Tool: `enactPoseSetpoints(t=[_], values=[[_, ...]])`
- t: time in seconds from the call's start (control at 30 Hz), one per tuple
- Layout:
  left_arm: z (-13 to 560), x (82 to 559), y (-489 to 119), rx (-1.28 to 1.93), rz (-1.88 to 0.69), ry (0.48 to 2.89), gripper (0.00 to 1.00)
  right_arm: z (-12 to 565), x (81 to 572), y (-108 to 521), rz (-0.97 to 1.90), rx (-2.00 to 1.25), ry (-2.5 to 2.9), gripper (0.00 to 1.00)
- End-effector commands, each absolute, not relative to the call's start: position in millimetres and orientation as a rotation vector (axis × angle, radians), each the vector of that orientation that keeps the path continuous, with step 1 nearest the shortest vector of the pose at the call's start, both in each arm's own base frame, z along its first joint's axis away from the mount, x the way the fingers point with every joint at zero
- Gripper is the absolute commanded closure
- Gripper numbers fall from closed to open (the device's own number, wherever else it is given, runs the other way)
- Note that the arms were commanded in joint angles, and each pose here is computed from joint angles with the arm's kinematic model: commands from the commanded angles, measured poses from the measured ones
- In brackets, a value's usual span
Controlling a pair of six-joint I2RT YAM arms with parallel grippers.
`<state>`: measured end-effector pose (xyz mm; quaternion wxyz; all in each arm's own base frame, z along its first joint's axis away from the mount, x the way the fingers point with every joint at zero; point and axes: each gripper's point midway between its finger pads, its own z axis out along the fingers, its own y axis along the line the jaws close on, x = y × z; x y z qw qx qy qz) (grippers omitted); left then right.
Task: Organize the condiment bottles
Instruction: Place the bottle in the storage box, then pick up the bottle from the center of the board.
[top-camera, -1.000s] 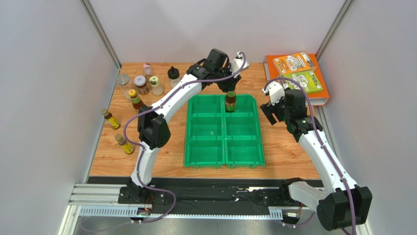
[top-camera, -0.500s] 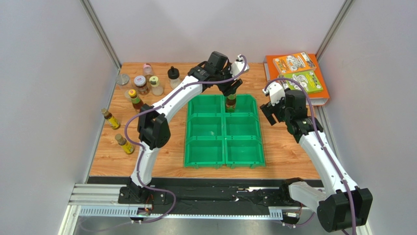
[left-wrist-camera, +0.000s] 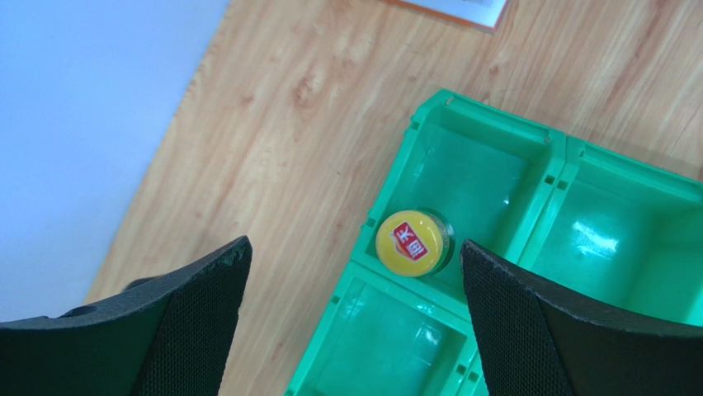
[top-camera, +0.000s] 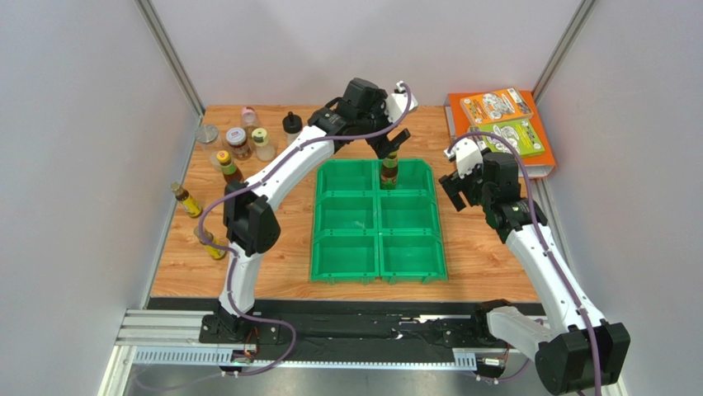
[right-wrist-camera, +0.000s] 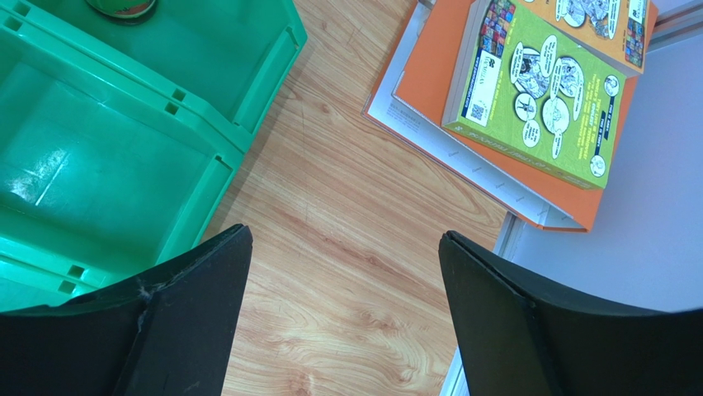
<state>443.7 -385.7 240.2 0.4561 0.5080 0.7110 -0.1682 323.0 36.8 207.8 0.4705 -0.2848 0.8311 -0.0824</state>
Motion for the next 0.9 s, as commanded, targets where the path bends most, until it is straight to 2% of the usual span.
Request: enactPoseSetpoints(t=[0.0,0.13,0.23,0.37,0.57,0.87], values=[[362.3,432.2,-352.5,1.1,-0.349,1.559,0.01,222.0,325.1,39.0,-0.185,-0.663,1.991,0.13],[398.8,431.9,-285.0,0.961,-0.217,1.587,0.0,223.1,324.7,38.7,-0.187,-0.661,1.987,0.13],[400.9,425.7,-225.0,0.839,-0.087,1.646,0.01,225.1,324.3,38.5,-0.184,-0.653,1.983,0.13],[376.6,423.4,-113.8,0.61,0.009,1.772,0.01,232.1,324.0,39.4,-0.177,-0.632,1.972,0.13],[327.2,397.5,-0.6,0.385,0.041,1.888,0.01,237.8,321.1,49.1,-0.121,-0.644,1.96,0.12],[256.1,391.1,31.8,0.34,0.019,2.014,0.02,237.1,318.0,56.0,-0.11,-0.668,1.955,0.12]])
